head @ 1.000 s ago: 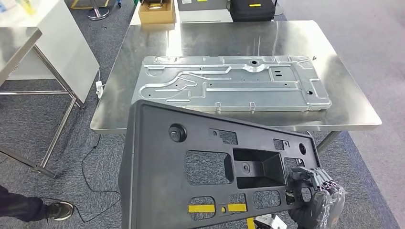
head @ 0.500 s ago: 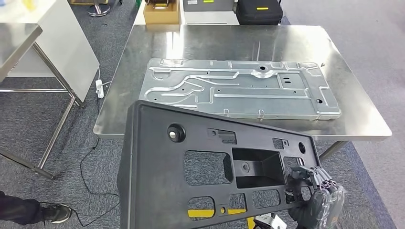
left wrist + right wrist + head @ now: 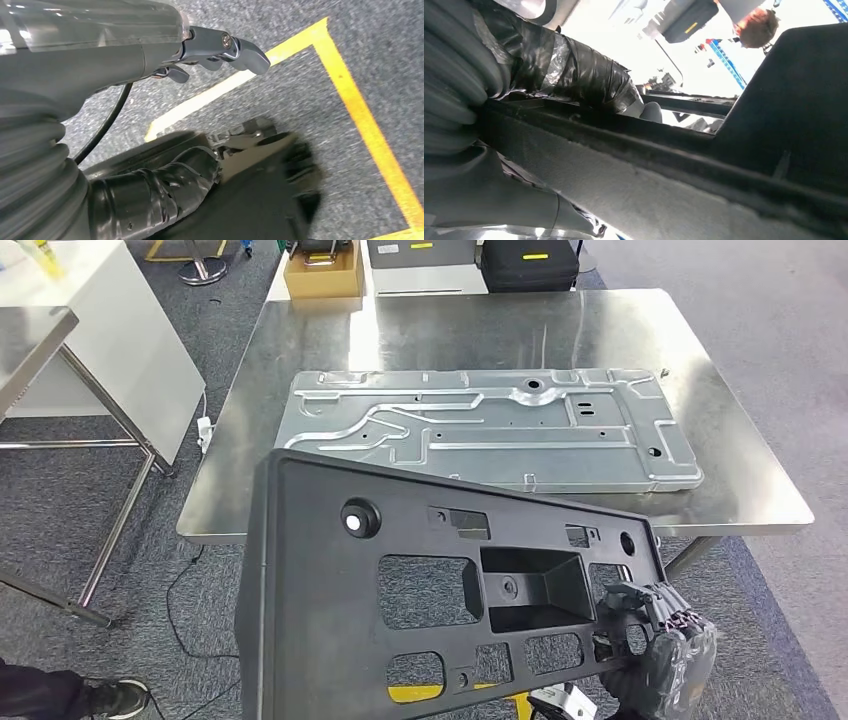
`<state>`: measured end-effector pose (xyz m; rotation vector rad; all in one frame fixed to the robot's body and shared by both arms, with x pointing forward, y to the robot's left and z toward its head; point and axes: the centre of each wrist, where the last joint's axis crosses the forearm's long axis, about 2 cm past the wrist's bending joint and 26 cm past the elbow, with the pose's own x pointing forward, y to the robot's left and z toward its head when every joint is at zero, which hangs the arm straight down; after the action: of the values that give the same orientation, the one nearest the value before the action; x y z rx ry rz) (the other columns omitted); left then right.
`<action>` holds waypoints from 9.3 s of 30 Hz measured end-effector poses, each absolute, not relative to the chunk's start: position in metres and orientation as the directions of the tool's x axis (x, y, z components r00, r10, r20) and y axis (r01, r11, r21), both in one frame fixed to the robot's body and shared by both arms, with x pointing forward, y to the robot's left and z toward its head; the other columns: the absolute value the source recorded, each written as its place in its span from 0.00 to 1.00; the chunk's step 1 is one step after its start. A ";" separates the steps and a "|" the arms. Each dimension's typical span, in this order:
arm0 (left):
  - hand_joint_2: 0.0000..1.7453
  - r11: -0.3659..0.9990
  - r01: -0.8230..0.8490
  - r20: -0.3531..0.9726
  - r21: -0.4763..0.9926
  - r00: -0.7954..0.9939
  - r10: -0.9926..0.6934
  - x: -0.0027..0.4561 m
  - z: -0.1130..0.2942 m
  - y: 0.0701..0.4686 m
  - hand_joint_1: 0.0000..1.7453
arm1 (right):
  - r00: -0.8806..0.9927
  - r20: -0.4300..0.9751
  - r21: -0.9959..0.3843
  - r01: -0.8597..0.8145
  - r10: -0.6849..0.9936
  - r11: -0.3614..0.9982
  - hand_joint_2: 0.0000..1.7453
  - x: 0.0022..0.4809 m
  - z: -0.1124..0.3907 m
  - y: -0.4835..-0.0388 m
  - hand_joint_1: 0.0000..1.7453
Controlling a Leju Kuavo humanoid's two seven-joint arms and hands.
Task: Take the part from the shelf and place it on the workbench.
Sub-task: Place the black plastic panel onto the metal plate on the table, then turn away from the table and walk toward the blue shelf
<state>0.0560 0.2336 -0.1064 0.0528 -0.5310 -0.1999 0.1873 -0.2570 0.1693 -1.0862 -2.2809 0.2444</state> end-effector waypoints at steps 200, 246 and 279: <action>0.00 0.938 0.242 0.402 0.250 0.855 -0.328 0.059 -0.104 0.222 0.00 | -0.575 0.570 -0.200 0.595 0.586 0.778 0.00 0.195 0.175 -0.254 0.00; 0.00 0.941 0.223 0.387 0.256 0.868 -0.311 0.058 -0.104 0.225 0.00 | -0.523 0.662 -0.175 0.589 0.537 0.789 0.00 0.182 0.160 -0.247 0.00; 0.00 0.939 0.222 0.393 0.264 0.864 -0.315 0.061 -0.104 0.228 0.00 | -0.512 0.662 -0.176 0.602 0.547 0.778 0.00 0.183 0.160 -0.252 0.00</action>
<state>0.0611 0.2276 -0.1040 0.2138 -0.4467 -0.2832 0.1827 -0.2516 0.1599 -0.8496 -2.2324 -0.0980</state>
